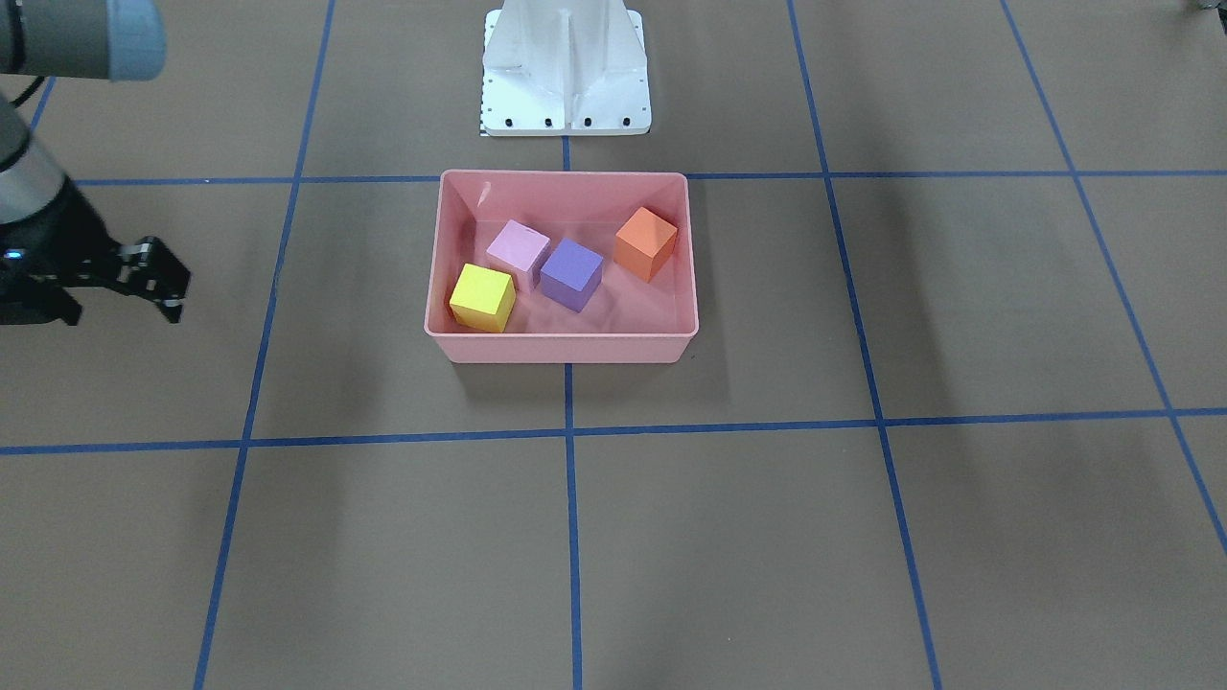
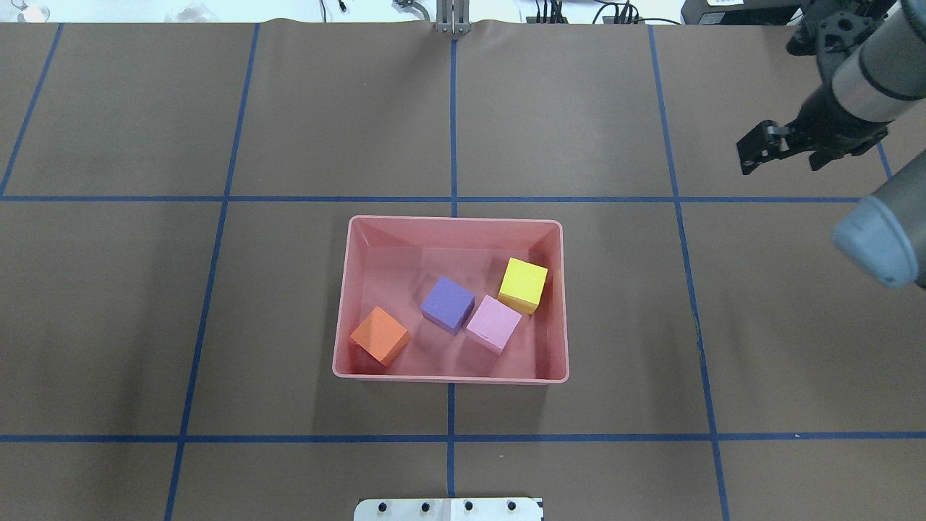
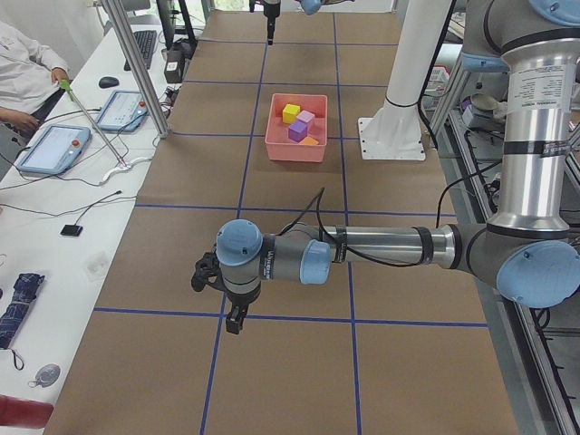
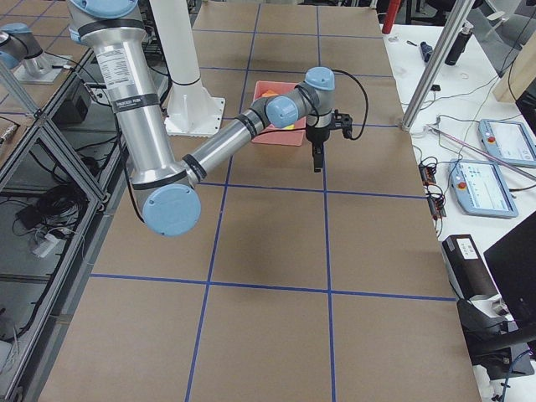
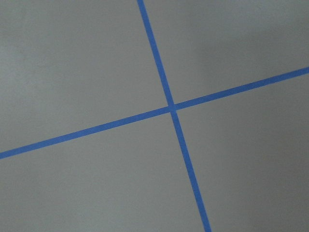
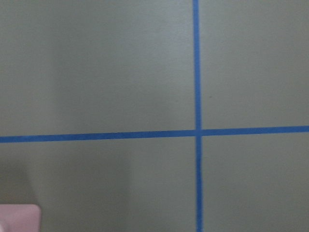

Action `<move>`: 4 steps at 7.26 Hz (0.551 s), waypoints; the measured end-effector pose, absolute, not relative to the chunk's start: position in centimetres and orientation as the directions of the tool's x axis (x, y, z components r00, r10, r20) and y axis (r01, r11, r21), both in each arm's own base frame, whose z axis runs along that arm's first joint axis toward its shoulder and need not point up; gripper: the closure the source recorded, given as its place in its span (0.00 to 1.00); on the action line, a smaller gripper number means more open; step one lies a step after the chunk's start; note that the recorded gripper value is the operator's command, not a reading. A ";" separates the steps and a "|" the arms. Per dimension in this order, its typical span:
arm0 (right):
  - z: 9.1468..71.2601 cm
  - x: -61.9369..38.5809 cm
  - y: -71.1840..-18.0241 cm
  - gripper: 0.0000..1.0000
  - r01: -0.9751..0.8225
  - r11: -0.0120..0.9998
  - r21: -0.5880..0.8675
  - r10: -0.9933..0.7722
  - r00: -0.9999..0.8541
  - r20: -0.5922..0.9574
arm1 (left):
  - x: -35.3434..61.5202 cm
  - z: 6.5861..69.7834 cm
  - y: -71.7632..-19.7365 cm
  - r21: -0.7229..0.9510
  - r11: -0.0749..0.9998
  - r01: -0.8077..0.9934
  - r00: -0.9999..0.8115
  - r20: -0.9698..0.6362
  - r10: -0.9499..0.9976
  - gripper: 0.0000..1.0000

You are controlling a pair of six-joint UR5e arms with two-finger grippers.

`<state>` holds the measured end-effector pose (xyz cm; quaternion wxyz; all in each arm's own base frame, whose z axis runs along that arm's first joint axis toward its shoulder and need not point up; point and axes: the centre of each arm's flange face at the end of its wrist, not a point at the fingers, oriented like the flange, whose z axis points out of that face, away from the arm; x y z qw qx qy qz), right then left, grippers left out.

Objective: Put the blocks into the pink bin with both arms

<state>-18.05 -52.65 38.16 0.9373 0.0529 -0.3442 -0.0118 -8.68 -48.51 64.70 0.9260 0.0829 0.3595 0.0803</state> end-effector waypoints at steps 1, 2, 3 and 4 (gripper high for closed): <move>42.1 -13.5 -53.1 0.00 0.038 0.992 0.120 -0.106 0.766 0.635 | -9.2 64.0 -48.0 0.212 0.973 -0.090 0.738 -0.642 0.207 0.00; 45.5 -9.3 -53.1 0.00 0.074 0.989 0.126 -0.138 0.759 0.637 | -9.3 63.5 -47.1 0.223 0.970 -0.101 0.741 -0.634 0.223 0.00; 48.5 -5.6 -52.6 0.00 0.093 0.987 0.129 -0.155 0.748 0.646 | -9.2 63.3 -46.4 0.228 0.968 -0.108 0.740 -0.631 0.232 0.00; 51.7 -2.0 -51.1 0.00 0.092 0.989 0.114 -0.144 0.747 0.649 | -9.1 63.1 -46.1 0.233 0.966 -0.109 0.737 -0.634 0.236 0.00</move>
